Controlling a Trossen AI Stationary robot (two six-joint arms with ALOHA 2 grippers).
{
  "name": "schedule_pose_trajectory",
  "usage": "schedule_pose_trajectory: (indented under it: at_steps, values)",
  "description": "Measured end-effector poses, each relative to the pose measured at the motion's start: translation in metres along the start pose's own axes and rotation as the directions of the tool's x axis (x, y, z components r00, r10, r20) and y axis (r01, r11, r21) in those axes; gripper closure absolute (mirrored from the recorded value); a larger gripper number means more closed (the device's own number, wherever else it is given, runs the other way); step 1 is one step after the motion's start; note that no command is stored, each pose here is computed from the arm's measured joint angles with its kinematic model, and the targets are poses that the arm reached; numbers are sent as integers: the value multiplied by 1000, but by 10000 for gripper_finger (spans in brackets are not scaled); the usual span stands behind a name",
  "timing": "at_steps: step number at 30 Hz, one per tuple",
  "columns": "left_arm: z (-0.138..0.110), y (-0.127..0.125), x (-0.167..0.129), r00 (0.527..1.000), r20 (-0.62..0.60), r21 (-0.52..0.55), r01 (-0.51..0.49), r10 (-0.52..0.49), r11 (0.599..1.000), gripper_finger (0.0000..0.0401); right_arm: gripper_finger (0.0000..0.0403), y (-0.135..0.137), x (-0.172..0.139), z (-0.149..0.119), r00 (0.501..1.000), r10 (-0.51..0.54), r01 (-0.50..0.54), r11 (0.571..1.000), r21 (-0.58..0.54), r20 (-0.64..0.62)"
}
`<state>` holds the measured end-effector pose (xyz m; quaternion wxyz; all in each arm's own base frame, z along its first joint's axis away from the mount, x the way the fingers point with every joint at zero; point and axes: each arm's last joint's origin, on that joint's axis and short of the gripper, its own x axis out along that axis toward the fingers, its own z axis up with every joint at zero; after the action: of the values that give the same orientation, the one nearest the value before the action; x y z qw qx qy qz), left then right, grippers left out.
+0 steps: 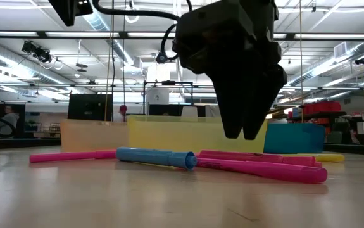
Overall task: Pick & Place Markers
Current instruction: Put the orange highlighter pen into the orange bin
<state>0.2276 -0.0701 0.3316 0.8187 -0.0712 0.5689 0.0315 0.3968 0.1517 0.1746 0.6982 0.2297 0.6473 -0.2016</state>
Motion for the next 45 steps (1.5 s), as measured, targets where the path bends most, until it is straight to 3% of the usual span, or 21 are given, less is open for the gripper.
schedule_pose_trajectory:
  at_steps: [19,34,45]
  values:
    - [0,-1,0,1000,8,15,-10,10,1000,337,213,-8,21,-1,1000,13,-12,1000,12,-27]
    - [0,-1,0,1000,8,16,-10,10,1000,337,336,-9,21,6,999,37,-37,999,-36,1]
    - [0,-1,0,1000,8,16,-10,10,1000,337,318,-8,21,7,999,51,-50,998,-29,11]
